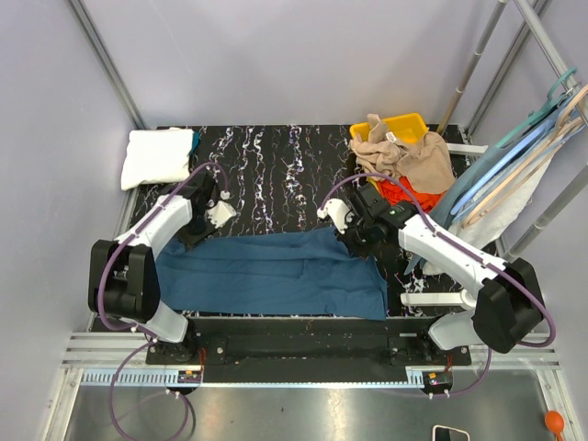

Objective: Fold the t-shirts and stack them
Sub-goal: Fold the tshirt

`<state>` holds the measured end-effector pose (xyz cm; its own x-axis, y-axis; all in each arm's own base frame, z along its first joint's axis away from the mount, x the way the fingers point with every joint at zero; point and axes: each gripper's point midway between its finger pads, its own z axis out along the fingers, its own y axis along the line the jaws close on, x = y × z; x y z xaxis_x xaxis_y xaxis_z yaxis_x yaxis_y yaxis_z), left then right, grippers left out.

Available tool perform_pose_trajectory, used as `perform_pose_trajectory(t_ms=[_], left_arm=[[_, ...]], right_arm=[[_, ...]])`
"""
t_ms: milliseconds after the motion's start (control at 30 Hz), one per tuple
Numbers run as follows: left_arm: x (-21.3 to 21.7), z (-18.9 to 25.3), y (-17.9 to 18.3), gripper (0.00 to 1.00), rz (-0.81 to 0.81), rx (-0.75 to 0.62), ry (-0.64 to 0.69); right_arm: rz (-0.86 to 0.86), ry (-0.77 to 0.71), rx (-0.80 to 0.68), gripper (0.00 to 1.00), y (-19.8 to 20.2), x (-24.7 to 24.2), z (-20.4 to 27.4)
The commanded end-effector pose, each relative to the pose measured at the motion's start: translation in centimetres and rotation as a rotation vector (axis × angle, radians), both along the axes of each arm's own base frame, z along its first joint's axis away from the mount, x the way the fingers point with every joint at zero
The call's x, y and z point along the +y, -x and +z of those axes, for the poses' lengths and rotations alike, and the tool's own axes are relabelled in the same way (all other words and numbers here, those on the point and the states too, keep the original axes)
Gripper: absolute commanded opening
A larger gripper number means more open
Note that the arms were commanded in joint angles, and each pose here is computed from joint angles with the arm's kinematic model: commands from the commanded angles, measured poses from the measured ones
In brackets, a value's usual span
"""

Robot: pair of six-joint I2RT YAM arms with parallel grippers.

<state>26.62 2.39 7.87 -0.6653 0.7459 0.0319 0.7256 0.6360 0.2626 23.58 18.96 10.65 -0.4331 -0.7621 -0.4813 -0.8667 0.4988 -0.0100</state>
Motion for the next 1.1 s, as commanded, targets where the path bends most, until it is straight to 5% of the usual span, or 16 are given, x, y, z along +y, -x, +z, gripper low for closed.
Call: perform_pose_trajectory(t_ms=[0,267,633,733,833,1067], left_arm=[[0.7,0.3,1.1,0.4,0.0,0.018,-0.049],[1.6,-0.4,3.0,0.41,-0.023,0.064,-0.11],[2.1,-0.5,4.3,0.41,-0.031,0.096,-0.152],[2.3,-0.6,4.5,0.41,-0.035,0.101,-0.159],[2.2,-0.5,4.4,0.41,-0.037,0.095,-0.157],[1.6,0.7,3.2,0.41,-0.038,0.031,-0.117]], right_arm=[[0.039,0.011,0.038,0.0,1.2,0.2,-0.8],[0.076,0.076,0.073,0.02,2.9,-1.2,-2.5],[0.156,0.149,0.177,0.22,6.4,-3.3,-4.9],[0.146,0.133,0.169,0.36,6.3,-3.0,-4.4],[0.132,0.1,0.138,0.62,5.4,-2.1,-2.9],[0.094,0.044,0.108,0.75,4.0,-0.3,-0.5]])
